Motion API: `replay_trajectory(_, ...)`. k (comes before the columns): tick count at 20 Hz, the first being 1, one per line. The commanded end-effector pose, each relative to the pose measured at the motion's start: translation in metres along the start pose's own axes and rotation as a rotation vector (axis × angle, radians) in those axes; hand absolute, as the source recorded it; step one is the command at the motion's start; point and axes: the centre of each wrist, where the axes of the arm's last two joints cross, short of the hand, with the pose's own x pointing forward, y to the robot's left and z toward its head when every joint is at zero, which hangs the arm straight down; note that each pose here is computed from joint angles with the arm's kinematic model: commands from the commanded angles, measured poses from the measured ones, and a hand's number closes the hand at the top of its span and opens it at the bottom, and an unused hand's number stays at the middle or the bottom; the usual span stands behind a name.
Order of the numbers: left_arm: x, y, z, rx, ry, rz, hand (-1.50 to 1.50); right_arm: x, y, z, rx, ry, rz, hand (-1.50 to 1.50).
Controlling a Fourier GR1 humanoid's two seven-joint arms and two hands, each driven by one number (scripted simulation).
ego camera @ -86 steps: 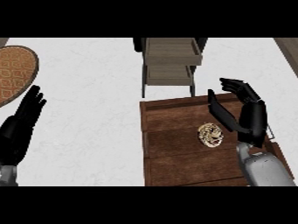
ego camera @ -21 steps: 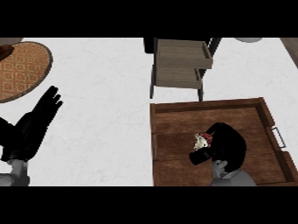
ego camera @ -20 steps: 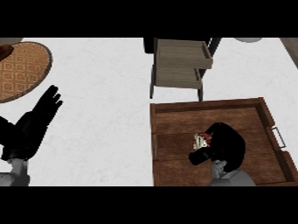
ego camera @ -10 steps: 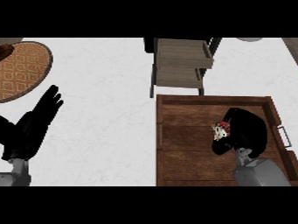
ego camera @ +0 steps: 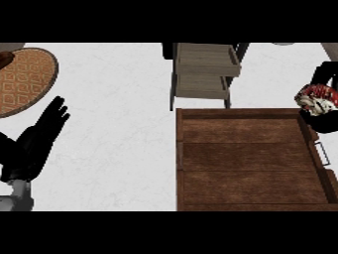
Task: Pick the cupcake from the tray and place it in the tiered basket
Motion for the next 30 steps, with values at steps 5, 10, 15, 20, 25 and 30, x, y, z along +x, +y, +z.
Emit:
replay_trajectory(5,-0.01,-0.005,-0.001,-0.01,-0.02,0.0,0.0,-0.057,-0.129,-0.013,-0.214,-0.337,-0.383,1.5)
replay_trajectory(10,-0.01,-0.012,-0.003,-0.028,-0.02,-0.006,0.0,-0.069,-0.198,-0.019,-0.12,-0.398,-0.427,1.5)
replay_trajectory(15,-0.005,-0.009,-0.001,-0.037,-0.005,0.0,0.0,-0.003,-0.205,-0.05,-0.029,-0.425,-0.393,1.5)
replay_trajectory(20,-0.007,-0.003,0.0,-0.028,-0.012,-0.006,0.0,0.049,-0.195,-0.062,-0.025,-0.448,-0.421,1.5)
replay_trajectory(25,0.007,-0.01,-0.006,-0.03,-0.007,-0.005,0.0,0.093,-0.202,-0.077,-0.007,-0.433,-0.438,1.5)
replay_trajectory(30,-0.003,-0.016,-0.012,-0.011,-0.006,-0.023,0.0,0.132,-0.187,-0.087,0.022,-0.408,-0.447,1.5)
